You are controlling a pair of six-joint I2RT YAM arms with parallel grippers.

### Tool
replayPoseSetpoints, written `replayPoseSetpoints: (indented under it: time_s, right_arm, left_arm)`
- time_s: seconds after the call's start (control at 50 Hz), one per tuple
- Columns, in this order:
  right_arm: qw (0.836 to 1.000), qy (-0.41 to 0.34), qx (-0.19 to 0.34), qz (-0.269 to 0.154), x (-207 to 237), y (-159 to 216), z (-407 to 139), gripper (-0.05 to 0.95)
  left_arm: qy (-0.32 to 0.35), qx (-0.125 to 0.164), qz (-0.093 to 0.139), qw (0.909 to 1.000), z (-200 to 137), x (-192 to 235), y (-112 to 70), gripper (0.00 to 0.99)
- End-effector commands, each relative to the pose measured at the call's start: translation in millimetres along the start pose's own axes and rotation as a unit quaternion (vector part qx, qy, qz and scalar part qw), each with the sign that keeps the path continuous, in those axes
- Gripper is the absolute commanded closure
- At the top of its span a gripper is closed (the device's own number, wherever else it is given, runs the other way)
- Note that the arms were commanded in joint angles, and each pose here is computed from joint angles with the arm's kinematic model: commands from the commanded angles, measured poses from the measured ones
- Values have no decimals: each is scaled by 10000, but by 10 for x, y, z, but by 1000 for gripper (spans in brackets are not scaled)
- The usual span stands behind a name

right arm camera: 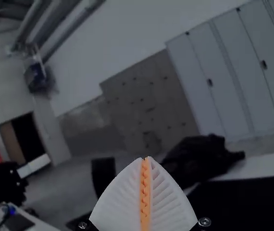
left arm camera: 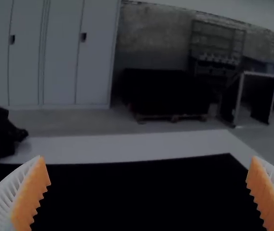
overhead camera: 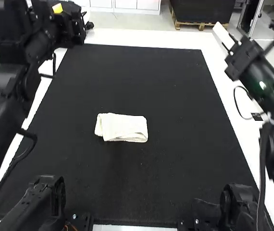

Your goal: Fold the towel.

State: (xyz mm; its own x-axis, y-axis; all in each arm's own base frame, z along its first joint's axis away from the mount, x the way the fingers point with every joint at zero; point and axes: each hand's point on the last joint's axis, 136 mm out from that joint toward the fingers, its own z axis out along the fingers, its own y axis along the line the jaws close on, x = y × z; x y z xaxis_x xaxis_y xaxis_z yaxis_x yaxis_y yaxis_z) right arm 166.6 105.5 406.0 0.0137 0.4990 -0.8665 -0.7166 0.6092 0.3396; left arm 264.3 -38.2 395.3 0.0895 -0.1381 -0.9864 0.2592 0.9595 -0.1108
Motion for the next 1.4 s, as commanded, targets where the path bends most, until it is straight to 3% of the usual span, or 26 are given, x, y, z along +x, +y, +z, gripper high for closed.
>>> replayPoseSetpoints:
  time_s: [0.0, 0.18, 0.32, 0.38, 0.4, 0.5, 0.56, 0.6, 0.7, 0.76, 0.84, 1.0, 1.08, 1.16, 1.2, 1.34, 1.36, 1.38]
  right_arm:
    - [9990, -326, -266, -174, -114, 303, -211, 923]
    - [9960, -667, 24, -597, -191, 396, -418, 893]
    - [9887, -1051, 380, -1004, -410, 391, -469, 374]
    - [9852, -1160, 548, -1138, -453, 339, -479, -3]
    - [9839, -1194, 612, -1182, -464, 317, -483, -33]
    - [9698, -1362, 1189, -1638, -508, 95, -518, -21]
    - [9484, -1512, 1851, -2084, -569, -133, -588, -21]
    - [9366, -1564, 2205, -2229, -584, -266, -634, -20]
    - [9093, -1706, 3067, -2234, -576, -622, -781, -18]
    - [8981, -1678, 3443, -2162, -499, -821, -847, -18]
    - [8957, -1367, 3600, -2223, -274, -1036, -833, -18]
    - [8906, -1030, 3723, -2400, 110, -1371, -824, -20]
    - [8805, -865, 3998, -2395, 285, -1572, -899, -20]
    - [8625, -616, 4419, -2391, 512, -1824, -1032, -20]
    - [8576, -549, 4449, -2520, 550, -1856, -1045, -20]
    - [8495, -212, 4529, -2697, 736, -1974, -1084, -20]
    - [8485, -156, 4543, -2710, 767, -1993, -1091, -20]
    - [8458, -67, 4567, -2757, 814, -2023, -1105, -20]
  left_arm:
    - [-201, 157, 8, 9997, -143, 2, -94, 39]
    - [-825, 31, 150, 9965, -482, -44, -121, 38]
    - [-1864, -102, 159, 9823, -907, -212, -152, 38]
    - [-2285, -76, 246, 9732, -1075, -263, -189, 38]
    - [-2358, -70, 262, 9714, -1105, -264, -195, 38]
    - [-2391, -250, 399, 9699, -1081, -254, -133, 38]
    - [-2439, -533, 1015, 9630, -1083, -258, -85, 38]
    - [-2421, -592, 1211, 9608, -1062, -220, -70, 36]
    - [-2567, -673, 1748, 9482, -998, -78, -43, 36]
    - [-2665, -679, 1802, 9444, -962, 28, -17, 36]
    - [-2554, -765, 2014, 9425, -881, 254, 49, 36]
    - [-2171, -870, 2013, 9512, -749, 641, 178, 36]
    - [-1892, -1240, 1891, 9555, -706, 838, 355, 36]
    - [-1371, -1942, 1871, 9532, -693, 1091, 647, 36]
    - [-1120, -1968, 1807, 9571, -665, 1200, 679, 36]
    - [-804, -2118, 1349, 9646, -655, 1384, 780, 33]
    - [-754, -2164, 1228, 9656, -657, 1418, 804, 33]
    - [-698, -2217, 936, 9681, -661, 1478, 838, 33]
